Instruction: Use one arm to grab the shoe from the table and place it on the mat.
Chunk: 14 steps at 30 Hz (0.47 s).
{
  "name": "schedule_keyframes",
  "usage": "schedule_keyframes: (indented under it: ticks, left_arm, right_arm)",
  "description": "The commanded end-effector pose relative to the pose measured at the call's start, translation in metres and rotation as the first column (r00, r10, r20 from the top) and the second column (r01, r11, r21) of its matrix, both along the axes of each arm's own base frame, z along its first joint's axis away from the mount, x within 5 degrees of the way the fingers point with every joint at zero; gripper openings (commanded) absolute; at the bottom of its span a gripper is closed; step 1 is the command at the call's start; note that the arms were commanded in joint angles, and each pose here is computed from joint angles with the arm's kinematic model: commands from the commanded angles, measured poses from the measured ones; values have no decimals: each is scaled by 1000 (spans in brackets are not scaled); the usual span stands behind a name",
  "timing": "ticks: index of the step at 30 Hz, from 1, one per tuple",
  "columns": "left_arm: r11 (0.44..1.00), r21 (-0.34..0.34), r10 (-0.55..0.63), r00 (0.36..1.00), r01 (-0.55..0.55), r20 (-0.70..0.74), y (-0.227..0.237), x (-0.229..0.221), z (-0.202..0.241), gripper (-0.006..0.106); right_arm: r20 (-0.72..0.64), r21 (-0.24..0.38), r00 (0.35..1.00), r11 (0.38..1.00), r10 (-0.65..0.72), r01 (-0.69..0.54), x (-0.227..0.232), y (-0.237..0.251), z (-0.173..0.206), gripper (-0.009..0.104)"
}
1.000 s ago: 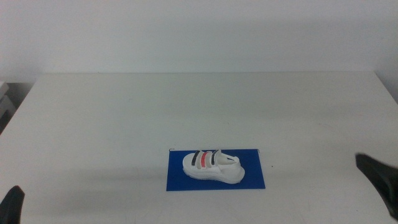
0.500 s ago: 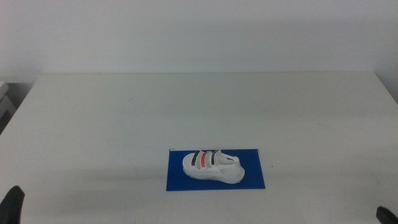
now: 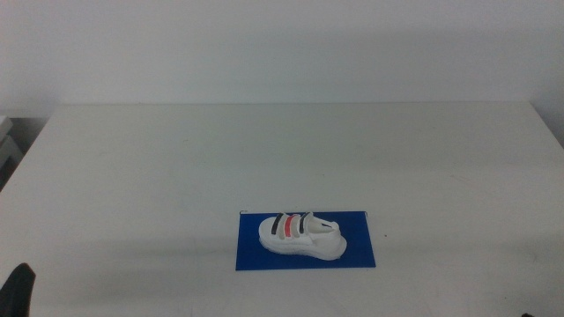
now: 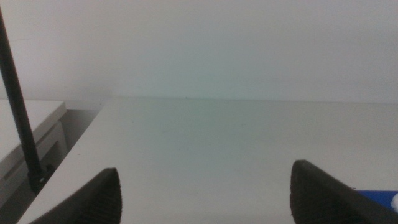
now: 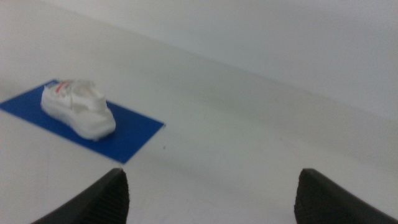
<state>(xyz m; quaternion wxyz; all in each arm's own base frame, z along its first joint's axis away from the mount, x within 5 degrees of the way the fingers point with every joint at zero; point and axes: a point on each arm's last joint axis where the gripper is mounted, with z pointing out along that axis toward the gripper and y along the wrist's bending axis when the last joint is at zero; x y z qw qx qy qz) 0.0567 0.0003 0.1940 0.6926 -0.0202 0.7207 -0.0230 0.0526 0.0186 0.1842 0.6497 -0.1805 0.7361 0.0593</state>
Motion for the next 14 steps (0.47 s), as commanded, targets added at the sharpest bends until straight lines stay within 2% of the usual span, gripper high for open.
schedule_keyframes:
  ticks: [1,14]
  left_arm:
    - [1000,-6,-15,996,16,83,-1,-1,5,92]
    - [1000,-6,-15,996,16,83,-1,-1,5,92]
  right_arm:
    - [129,31,992,999,-12,8,0,-1,10,70]
    - [128,66,992,998,-14,6,-1,-1,11,70]
